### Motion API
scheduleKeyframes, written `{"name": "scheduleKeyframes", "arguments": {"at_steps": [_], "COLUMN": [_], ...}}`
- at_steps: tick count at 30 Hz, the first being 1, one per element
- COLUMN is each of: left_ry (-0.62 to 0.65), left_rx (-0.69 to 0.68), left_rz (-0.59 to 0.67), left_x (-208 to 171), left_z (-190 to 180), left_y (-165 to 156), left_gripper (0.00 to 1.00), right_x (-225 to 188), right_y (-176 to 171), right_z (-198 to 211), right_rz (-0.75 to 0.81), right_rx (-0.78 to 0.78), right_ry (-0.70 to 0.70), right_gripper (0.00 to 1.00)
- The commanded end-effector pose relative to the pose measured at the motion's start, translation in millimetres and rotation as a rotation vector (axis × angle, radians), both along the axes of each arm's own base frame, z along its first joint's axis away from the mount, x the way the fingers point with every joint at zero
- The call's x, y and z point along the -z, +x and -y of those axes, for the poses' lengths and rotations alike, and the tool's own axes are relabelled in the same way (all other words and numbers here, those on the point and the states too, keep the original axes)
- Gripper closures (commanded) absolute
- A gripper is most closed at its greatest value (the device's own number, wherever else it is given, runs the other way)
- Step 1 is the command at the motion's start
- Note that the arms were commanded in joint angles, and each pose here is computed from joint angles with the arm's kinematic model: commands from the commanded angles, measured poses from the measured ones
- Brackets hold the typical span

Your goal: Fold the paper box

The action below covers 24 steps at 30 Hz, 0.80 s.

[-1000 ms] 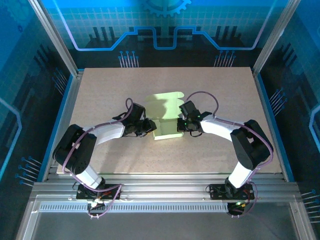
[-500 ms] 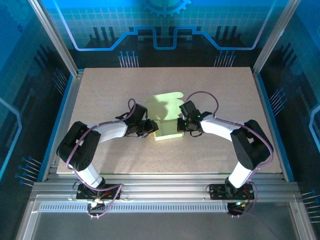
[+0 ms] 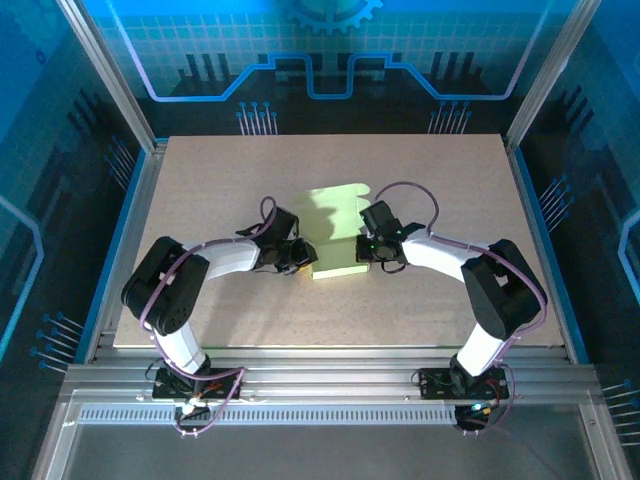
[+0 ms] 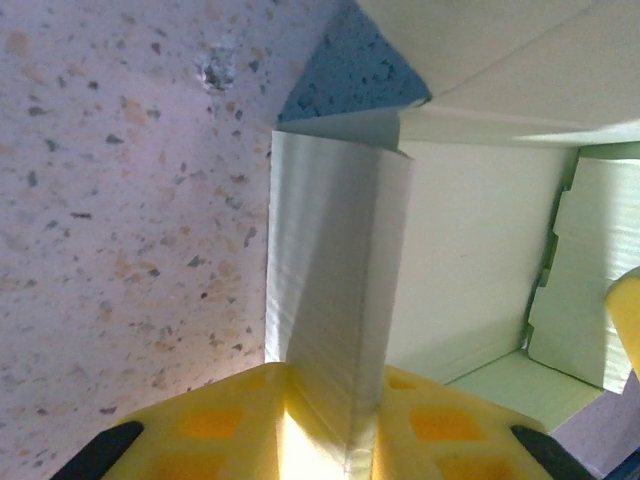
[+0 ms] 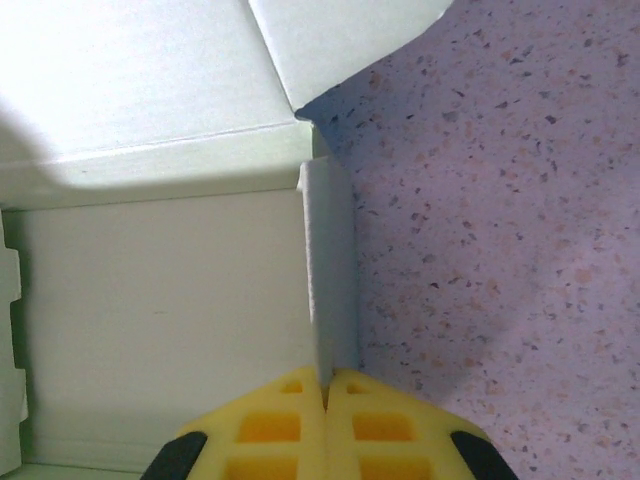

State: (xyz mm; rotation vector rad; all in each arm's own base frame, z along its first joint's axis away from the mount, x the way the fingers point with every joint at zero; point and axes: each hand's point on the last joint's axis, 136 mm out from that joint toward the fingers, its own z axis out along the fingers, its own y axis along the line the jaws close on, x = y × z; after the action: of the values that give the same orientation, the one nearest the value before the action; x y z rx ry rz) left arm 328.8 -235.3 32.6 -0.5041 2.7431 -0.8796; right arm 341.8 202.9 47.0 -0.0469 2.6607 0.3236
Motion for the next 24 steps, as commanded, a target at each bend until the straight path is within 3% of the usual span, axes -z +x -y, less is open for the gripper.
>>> {"name": "scheduleKeyframes", "arguments": {"at_steps": [1, 13, 20, 24], "left_ry": [0.008, 0.056, 0.161, 0.174], "left_rx": [0.047, 0.079, 0.108, 0.105], "left_rz": [-0.006, -0.043, -0.051, -0.056], "left_x": [5, 19, 16, 20], "left_z": [11, 15, 9, 8], "left_y": [-2, -6, -7, -7], "left_gripper": [0.76, 0.81, 0.85, 0.95], "right_x": [-2, 0, -19, -39], "right_y": [-3, -6, -9, -10], "right_z": [-6, -10, -4, -12], "right_rz": [-0.017, -0.022, 0.080, 0.179], "right_rx": [-0.006, -0.017, 0.023, 0.052], "right_ry": [0.032, 0.025, -0.173, -0.225], "right_gripper": [1.00, 1.00, 1.00, 1.00]}}
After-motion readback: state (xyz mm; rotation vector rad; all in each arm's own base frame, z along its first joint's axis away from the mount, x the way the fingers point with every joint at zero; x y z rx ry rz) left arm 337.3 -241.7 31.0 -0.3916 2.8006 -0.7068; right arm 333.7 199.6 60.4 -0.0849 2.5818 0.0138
